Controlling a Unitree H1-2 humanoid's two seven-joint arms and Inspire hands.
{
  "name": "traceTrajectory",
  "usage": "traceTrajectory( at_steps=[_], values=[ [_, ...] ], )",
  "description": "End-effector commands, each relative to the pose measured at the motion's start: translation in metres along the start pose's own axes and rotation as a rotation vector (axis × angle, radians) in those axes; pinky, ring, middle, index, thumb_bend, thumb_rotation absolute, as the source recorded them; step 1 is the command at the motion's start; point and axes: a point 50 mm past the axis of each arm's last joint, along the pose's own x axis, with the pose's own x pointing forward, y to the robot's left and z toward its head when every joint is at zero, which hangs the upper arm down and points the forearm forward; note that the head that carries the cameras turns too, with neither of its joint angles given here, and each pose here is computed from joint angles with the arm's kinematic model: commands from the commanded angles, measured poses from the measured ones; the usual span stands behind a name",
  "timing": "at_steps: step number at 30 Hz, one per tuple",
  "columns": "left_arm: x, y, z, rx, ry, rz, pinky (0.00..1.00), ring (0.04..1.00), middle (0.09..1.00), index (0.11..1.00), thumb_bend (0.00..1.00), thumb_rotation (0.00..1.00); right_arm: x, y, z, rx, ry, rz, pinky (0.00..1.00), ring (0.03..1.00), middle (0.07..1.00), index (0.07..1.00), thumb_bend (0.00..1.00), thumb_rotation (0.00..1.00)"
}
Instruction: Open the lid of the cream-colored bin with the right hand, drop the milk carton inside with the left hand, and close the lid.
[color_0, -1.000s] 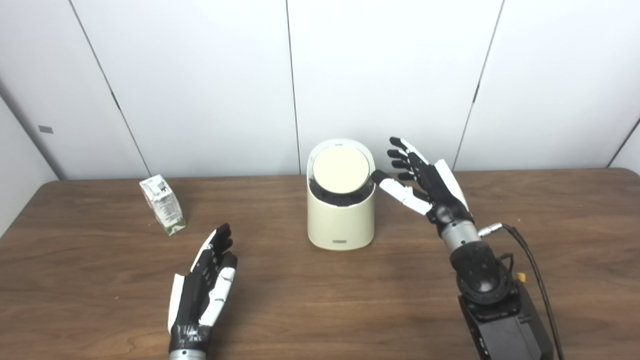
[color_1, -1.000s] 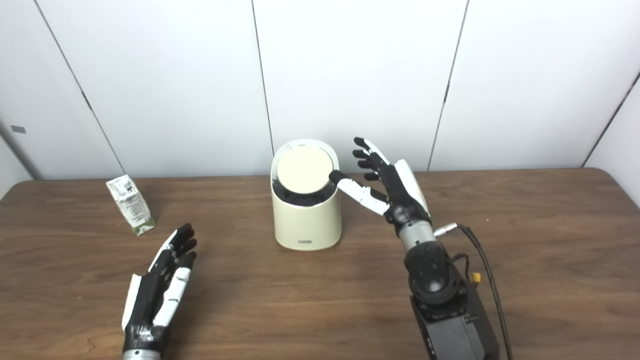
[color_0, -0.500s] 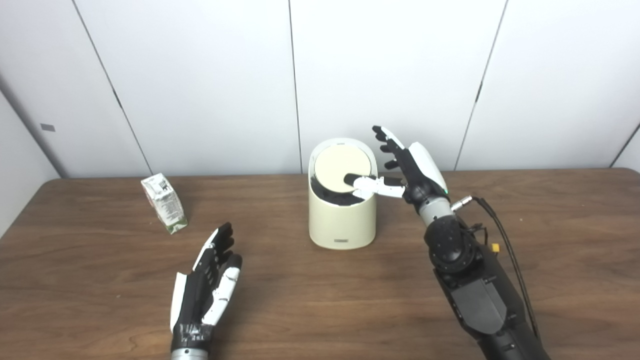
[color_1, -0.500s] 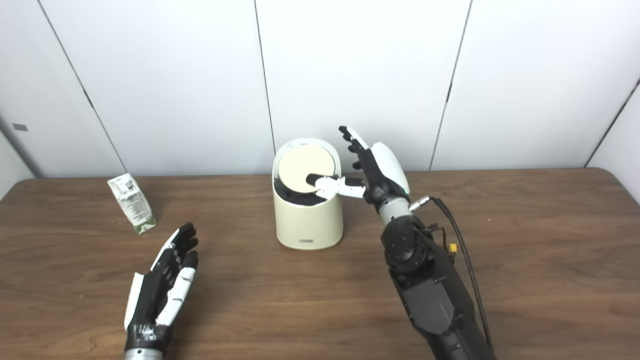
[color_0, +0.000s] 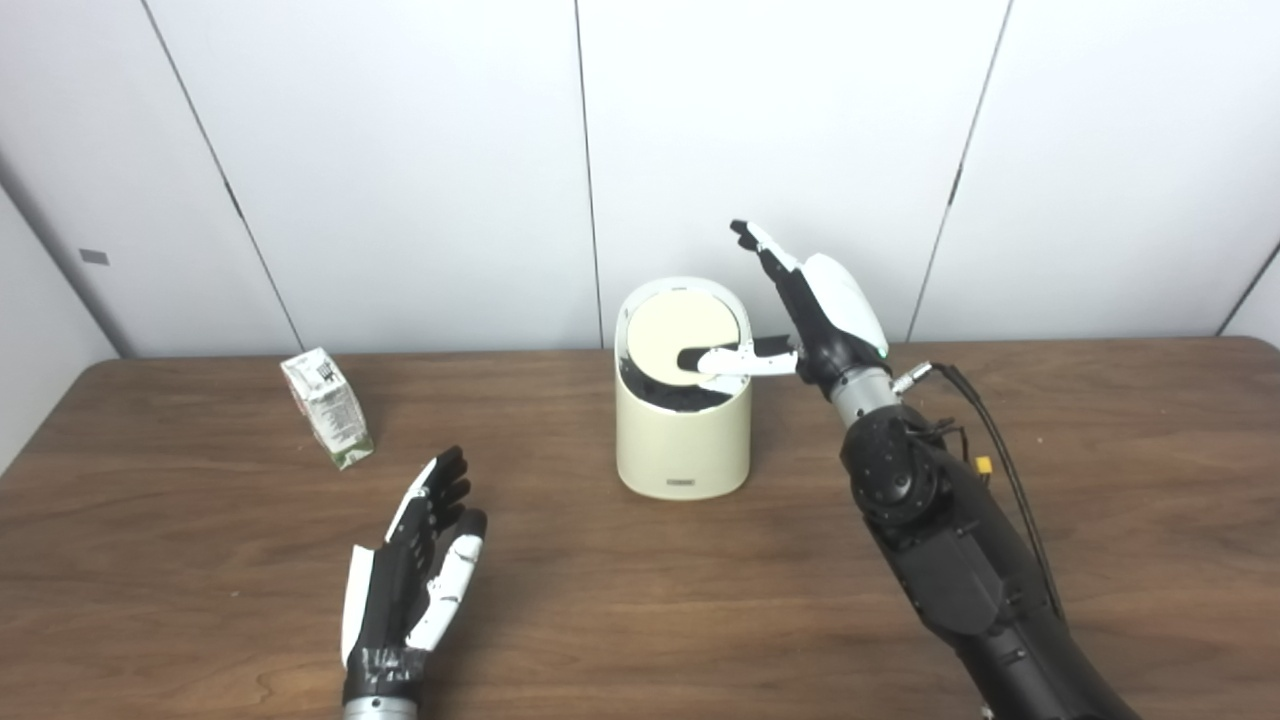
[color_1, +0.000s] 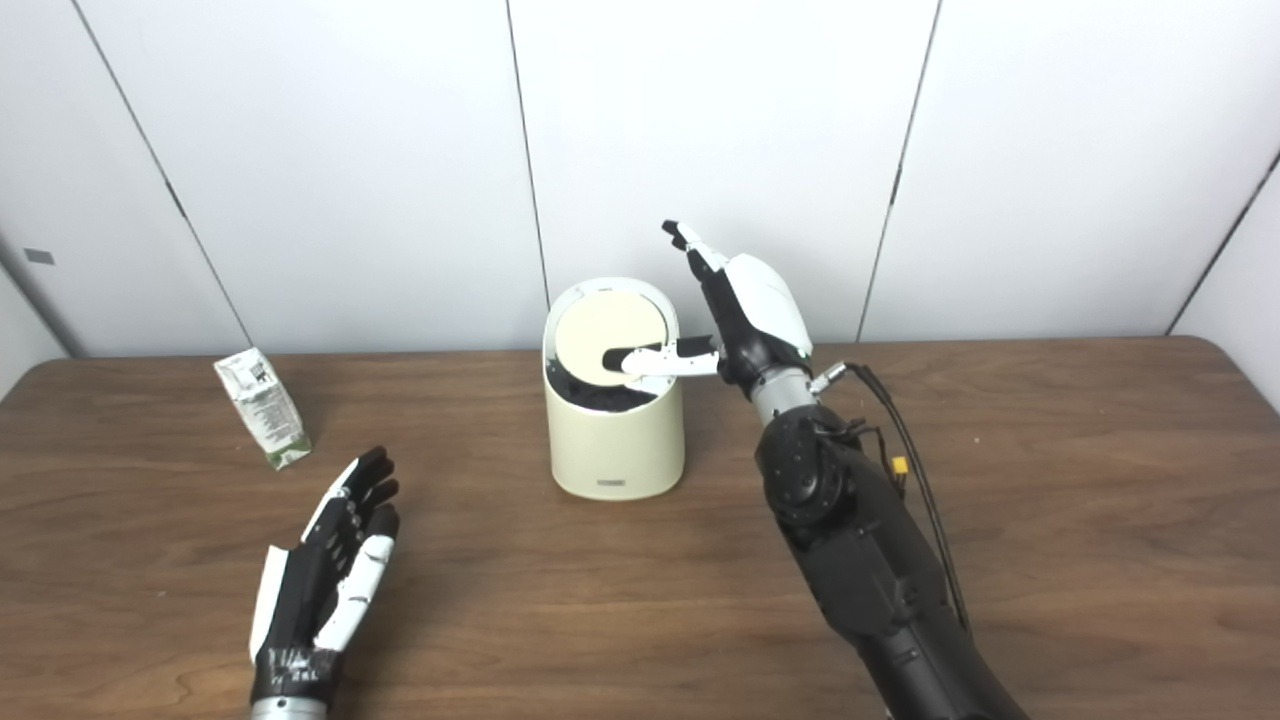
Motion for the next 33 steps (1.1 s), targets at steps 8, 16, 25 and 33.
traceTrajectory(
  at_steps=[8, 16, 25, 33],
  values=[
    [-0.025, -0.012, -0.018, -0.026, 0.109, 0.004, 0.87, 0.889, 0.909, 0.938, 0.53, 0.71, 0.014, -0.02, 0.028, -0.212, -0.166, -0.061, 0.83, 0.904, 0.904, 0.936, 0.84, 0.31],
    [-0.026, -0.013, -0.015, -0.025, 0.106, 0.004, 0.86, 0.878, 0.904, 0.936, 0.54, 0.71, 0.026, -0.039, 0.054, -0.463, -0.299, -0.089, 0.82, 0.889, 0.886, 0.936, 0.99, 0.15],
    [-0.026, -0.012, -0.016, -0.011, 0.108, 0.004, 0.85, 0.874, 0.896, 0.931, 0.54, 0.7, 0.027, -0.038, 0.06, -0.394, -0.283, -0.074, 0.81, 0.88, 0.878, 0.921, 0.99, 0.13],
    [-0.025, -0.011, -0.016, -0.003, 0.113, 0.012, 0.85, 0.864, 0.891, 0.924, 0.53, 0.68, 0.023, -0.035, 0.057, -0.31, -0.23, -0.061, 0.79, 0.887, 0.892, 0.931, 0.96, 0.16]
  ],
)
